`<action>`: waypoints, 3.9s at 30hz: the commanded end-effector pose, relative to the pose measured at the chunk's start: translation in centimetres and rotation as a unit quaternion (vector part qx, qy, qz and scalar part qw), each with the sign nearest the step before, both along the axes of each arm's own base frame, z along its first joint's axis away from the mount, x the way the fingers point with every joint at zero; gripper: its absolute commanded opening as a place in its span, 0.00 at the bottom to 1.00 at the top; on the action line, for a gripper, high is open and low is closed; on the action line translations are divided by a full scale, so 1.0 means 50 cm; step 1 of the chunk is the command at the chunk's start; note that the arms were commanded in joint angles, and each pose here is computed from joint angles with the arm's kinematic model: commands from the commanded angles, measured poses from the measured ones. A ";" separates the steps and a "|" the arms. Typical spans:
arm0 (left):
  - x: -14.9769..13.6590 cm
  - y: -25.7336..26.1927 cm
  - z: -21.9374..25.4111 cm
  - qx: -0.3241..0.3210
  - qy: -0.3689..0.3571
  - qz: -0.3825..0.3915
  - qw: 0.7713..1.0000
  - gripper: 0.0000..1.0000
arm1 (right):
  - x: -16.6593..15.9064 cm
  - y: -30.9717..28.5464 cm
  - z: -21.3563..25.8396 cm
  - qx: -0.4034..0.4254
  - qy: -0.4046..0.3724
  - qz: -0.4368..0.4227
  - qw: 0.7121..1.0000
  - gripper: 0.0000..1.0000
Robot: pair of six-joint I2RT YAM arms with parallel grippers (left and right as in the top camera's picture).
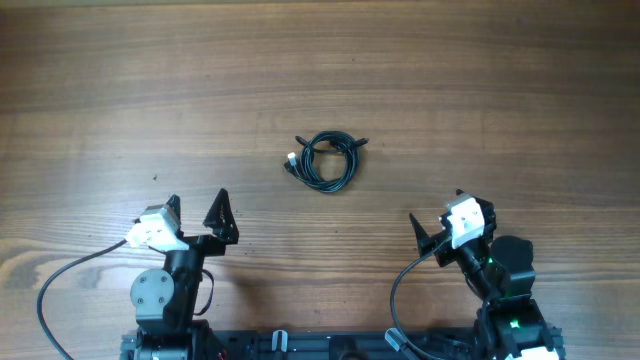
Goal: Untangle cables
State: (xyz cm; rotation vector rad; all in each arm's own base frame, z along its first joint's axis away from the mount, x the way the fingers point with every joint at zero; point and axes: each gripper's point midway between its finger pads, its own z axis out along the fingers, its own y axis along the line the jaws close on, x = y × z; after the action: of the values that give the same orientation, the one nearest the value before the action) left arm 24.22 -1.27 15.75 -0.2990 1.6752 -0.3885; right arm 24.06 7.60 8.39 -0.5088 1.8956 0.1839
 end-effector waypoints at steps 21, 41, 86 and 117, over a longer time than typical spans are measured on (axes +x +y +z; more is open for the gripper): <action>0.001 0.004 0.010 0.009 -0.012 0.005 1.000 1.00 | 0.005 0.076 0.235 0.085 -0.053 0.097 0.990 1.00; 0.104 -0.007 0.166 0.014 0.244 -0.019 0.969 1.00 | 0.045 0.133 0.384 0.114 0.062 0.166 0.977 0.99; 0.324 -0.403 -0.299 0.250 0.467 -0.349 0.774 0.44 | 0.181 0.099 0.398 0.154 0.283 0.001 0.947 0.90; 0.246 -0.336 0.006 0.028 0.506 -0.229 0.831 0.04 | 0.218 0.332 0.294 0.053 0.271 0.087 0.957 0.58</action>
State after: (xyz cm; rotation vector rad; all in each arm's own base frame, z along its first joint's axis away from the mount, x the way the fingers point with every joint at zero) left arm 36.24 -17.43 14.85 -0.1626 2.8819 -0.6432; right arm 33.62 24.77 23.39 -0.5737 2.3722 0.7364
